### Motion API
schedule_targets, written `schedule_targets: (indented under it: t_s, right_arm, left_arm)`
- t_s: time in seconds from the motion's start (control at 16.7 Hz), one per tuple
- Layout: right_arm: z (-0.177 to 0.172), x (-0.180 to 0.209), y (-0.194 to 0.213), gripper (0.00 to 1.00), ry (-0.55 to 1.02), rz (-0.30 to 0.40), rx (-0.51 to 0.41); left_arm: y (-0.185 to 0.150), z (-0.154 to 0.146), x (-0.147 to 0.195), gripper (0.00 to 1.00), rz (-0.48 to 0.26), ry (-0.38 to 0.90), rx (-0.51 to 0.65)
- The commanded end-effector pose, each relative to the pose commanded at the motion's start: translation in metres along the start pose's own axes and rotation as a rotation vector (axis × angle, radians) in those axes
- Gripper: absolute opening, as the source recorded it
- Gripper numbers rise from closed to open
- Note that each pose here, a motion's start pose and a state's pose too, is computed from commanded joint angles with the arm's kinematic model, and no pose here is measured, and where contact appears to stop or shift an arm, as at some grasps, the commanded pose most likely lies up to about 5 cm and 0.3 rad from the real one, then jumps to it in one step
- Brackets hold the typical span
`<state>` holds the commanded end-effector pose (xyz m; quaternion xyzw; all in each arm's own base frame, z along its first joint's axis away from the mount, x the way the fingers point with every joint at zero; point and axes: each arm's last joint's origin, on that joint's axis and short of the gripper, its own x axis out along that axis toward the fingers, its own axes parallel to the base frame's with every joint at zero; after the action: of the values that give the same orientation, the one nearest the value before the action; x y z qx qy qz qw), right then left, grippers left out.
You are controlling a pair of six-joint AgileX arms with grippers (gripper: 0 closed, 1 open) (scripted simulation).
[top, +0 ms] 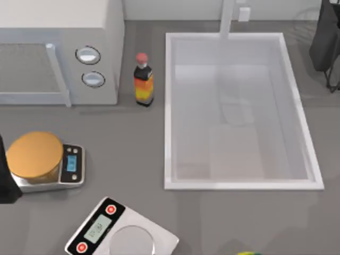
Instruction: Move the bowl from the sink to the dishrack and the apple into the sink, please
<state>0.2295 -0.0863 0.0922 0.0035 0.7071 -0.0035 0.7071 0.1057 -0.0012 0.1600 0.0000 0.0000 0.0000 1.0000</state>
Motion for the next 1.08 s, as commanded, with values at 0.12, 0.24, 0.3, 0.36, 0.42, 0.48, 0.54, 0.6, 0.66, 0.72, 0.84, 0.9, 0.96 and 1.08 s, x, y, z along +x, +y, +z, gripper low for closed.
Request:
schedule_targets:
  t_s: [0.12, 0.24, 0.3, 0.36, 0.42, 0.48, 0.54, 0.6, 0.66, 0.72, 0.84, 0.9, 0.96, 1.08]
  right_arm:
    - [0.000, 0.000, 0.000, 0.47, 0.000, 0.000, 0.000]
    - [0.000, 0.000, 0.000, 0.32, 0.000, 0.000, 0.000]
    - [0.000, 0.000, 0.000, 0.25, 0.000, 0.000, 0.000]
    - [0.000, 0.000, 0.000, 0.17, 0.000, 0.000, 0.000]
    - [0.000, 0.000, 0.000, 0.10, 0.000, 0.000, 0.000]
    - [0.000, 0.000, 0.000, 0.02, 0.000, 0.000, 0.000]
    - [0.000, 0.000, 0.000, 0.00, 0.000, 0.000, 0.000]
    - [0.000, 0.000, 0.000, 0.00, 0.000, 0.000, 0.000]
    - [0.000, 0.000, 0.000, 0.00, 0.000, 0.000, 0.000]
    - [0.000, 0.000, 0.000, 0.00, 0.000, 0.000, 0.000]
    - [0.000, 0.000, 0.000, 0.00, 0.000, 0.000, 0.000]
    - [0.000, 0.000, 0.000, 0.00, 0.000, 0.000, 0.000]
    - [0.000, 0.000, 0.000, 0.00, 0.000, 0.000, 0.000]
    - [0.011, -0.031, -0.001, 0.00, -0.092, -0.016, 0.027]
  left_arm:
    - [0.000, 0.000, 0.000, 1.00, 0.000, 0.000, 0.000]
    - [0.000, 0.000, 0.000, 1.00, 0.000, 0.000, 0.000]
    - [0.000, 0.000, 0.000, 1.00, 0.000, 0.000, 0.000]
    - [0.000, 0.000, 0.000, 1.00, 0.000, 0.000, 0.000]
    - [0.000, 0.000, 0.000, 1.00, 0.000, 0.000, 0.000]
    - [0.000, 0.000, 0.000, 1.00, 0.000, 0.000, 0.000]
    - [0.000, 0.000, 0.000, 1.00, 0.000, 0.000, 0.000]
    - [0.000, 0.000, 0.000, 1.00, 0.000, 0.000, 0.000]
    - [0.000, 0.000, 0.000, 1.00, 0.000, 0.000, 0.000]
    - [0.000, 0.000, 0.000, 1.00, 0.000, 0.000, 0.000]
    - [0.000, 0.000, 0.000, 1.00, 0.000, 0.000, 0.000]
    - [0.000, 0.000, 0.000, 1.00, 0.000, 0.000, 0.000]
    - [0.000, 0.000, 0.000, 1.00, 0.000, 0.000, 0.000]
    - [0.000, 0.000, 0.000, 1.00, 0.000, 0.000, 0.000]
